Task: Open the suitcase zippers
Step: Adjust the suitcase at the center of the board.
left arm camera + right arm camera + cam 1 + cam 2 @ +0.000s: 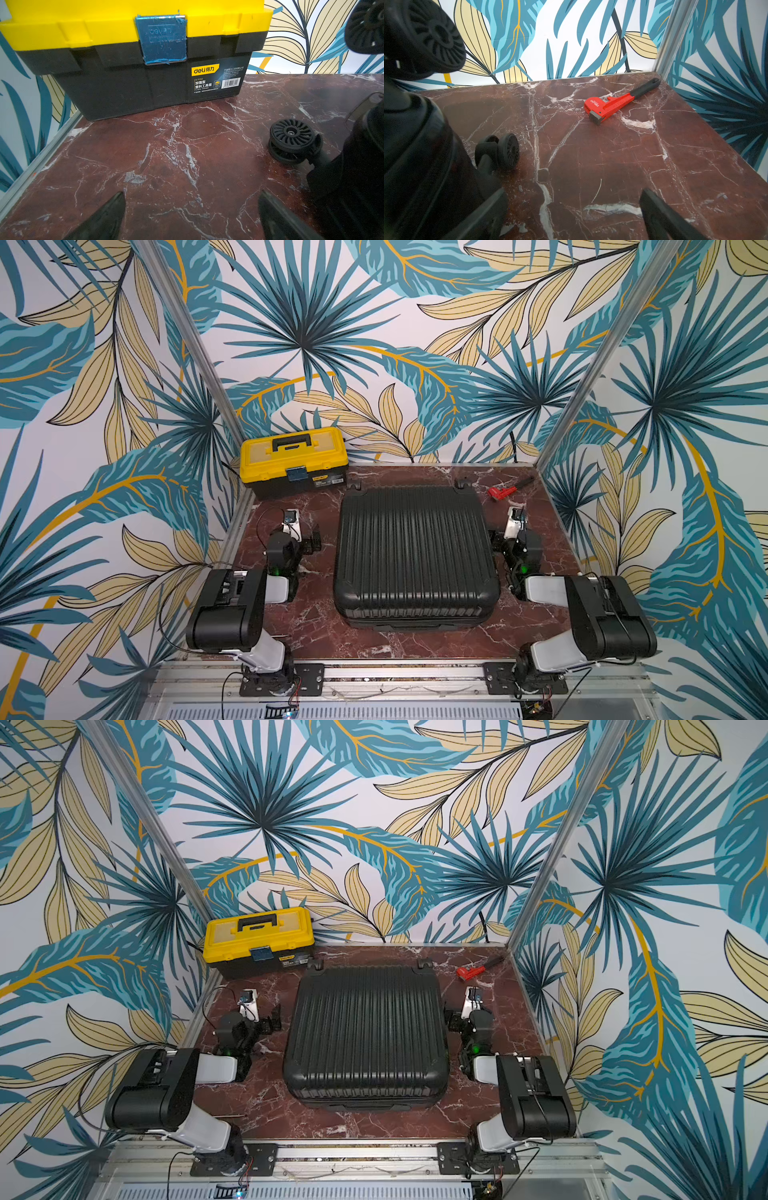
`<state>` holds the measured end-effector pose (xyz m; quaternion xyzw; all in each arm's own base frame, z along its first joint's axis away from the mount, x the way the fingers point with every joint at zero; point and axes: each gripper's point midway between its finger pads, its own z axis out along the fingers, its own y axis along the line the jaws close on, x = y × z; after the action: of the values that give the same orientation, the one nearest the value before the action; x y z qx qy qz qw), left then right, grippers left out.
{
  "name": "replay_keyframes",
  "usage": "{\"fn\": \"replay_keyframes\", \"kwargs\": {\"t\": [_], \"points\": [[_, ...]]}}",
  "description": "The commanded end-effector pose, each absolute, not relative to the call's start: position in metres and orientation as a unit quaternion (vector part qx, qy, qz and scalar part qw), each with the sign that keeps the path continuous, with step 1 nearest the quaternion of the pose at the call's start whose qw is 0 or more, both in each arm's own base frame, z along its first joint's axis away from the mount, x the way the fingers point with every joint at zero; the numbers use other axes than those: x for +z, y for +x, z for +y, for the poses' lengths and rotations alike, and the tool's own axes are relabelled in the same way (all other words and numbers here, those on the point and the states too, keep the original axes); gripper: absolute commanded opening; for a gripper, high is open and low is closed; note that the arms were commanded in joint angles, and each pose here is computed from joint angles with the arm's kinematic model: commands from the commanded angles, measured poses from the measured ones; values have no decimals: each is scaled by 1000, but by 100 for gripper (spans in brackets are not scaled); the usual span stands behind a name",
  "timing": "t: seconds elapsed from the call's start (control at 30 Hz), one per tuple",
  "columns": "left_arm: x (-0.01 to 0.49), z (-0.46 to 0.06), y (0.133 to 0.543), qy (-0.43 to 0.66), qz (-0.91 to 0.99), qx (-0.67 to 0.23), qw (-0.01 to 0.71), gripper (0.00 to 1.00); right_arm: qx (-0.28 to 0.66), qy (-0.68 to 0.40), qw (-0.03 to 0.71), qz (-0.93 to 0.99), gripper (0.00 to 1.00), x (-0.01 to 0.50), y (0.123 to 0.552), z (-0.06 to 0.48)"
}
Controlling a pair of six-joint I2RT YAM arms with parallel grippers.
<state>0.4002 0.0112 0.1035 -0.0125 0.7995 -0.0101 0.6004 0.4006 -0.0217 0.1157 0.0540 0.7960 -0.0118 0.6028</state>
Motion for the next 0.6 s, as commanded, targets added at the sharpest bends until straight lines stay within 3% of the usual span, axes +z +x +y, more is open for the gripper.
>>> {"fn": "replay_keyframes", "kwargs": {"t": [0.0,0.57], "points": [[116,12,404,-12,788,-9,615,100,-9,42,594,803,100,111,401,-17],[115,12,404,-13,795,-12,606,99,-10,42,593,804,99,110,401,-17]]}}
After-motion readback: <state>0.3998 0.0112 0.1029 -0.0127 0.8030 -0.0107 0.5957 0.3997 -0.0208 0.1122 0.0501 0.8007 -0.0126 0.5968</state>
